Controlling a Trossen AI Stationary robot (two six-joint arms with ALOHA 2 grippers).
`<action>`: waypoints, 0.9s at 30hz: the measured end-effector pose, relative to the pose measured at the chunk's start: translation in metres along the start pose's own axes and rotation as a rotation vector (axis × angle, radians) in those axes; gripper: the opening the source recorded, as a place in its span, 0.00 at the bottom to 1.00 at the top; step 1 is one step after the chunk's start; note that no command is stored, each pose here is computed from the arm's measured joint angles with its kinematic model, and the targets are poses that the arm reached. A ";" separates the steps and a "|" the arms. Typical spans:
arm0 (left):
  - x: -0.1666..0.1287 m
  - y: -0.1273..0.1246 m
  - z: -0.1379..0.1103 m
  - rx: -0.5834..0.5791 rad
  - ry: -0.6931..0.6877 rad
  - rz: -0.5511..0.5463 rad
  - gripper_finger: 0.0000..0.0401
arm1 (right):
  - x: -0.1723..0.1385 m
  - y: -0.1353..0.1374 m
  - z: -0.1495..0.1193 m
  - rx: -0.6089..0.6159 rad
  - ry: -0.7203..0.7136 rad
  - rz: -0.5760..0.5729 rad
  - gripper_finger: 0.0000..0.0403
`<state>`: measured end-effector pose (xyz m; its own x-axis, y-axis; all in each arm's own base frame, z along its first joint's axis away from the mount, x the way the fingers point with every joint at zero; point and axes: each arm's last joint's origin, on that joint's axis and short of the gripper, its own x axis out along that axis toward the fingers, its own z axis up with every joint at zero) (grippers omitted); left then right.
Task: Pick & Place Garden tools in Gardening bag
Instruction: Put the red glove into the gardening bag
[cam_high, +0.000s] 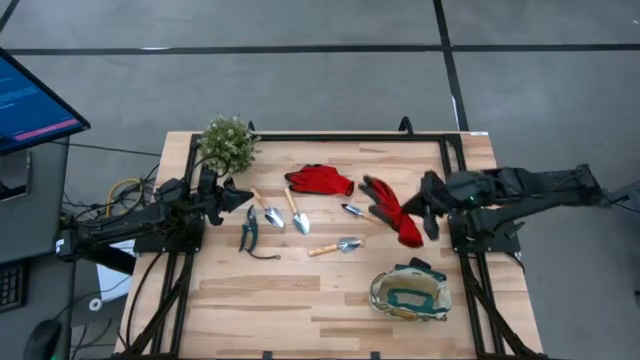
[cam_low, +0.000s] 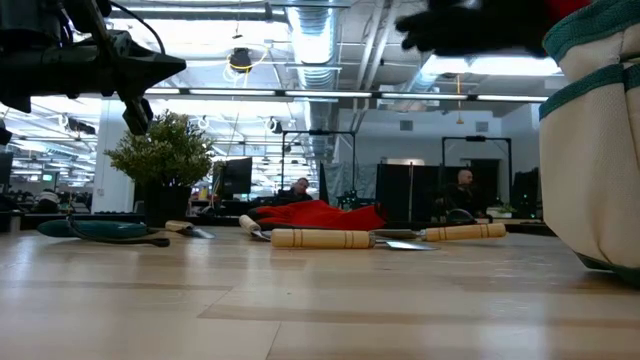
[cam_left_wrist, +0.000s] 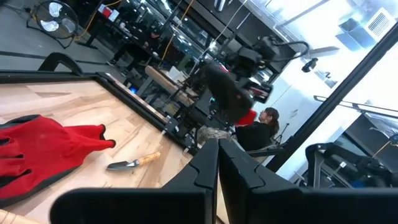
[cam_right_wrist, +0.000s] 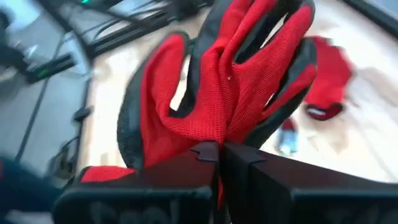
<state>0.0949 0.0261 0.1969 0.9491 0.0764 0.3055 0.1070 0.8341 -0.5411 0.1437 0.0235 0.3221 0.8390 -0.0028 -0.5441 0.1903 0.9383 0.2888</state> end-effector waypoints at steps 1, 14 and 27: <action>0.000 0.000 0.000 0.000 0.000 0.000 0.03 | -0.002 0.006 0.002 -0.020 0.009 0.021 0.00; 0.000 0.000 0.000 0.000 0.000 0.000 0.03 | 0.001 0.080 -0.003 -0.092 0.431 0.042 0.00; 0.000 0.000 0.000 0.000 0.001 0.000 0.03 | 0.035 0.120 -0.058 -0.217 0.764 -0.093 0.00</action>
<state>0.0949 0.0261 0.1969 0.9493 0.0765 0.3048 0.1066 0.8341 -0.5412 0.1659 0.1560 0.2920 0.2284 0.0800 -0.9703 0.0728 0.9924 0.0990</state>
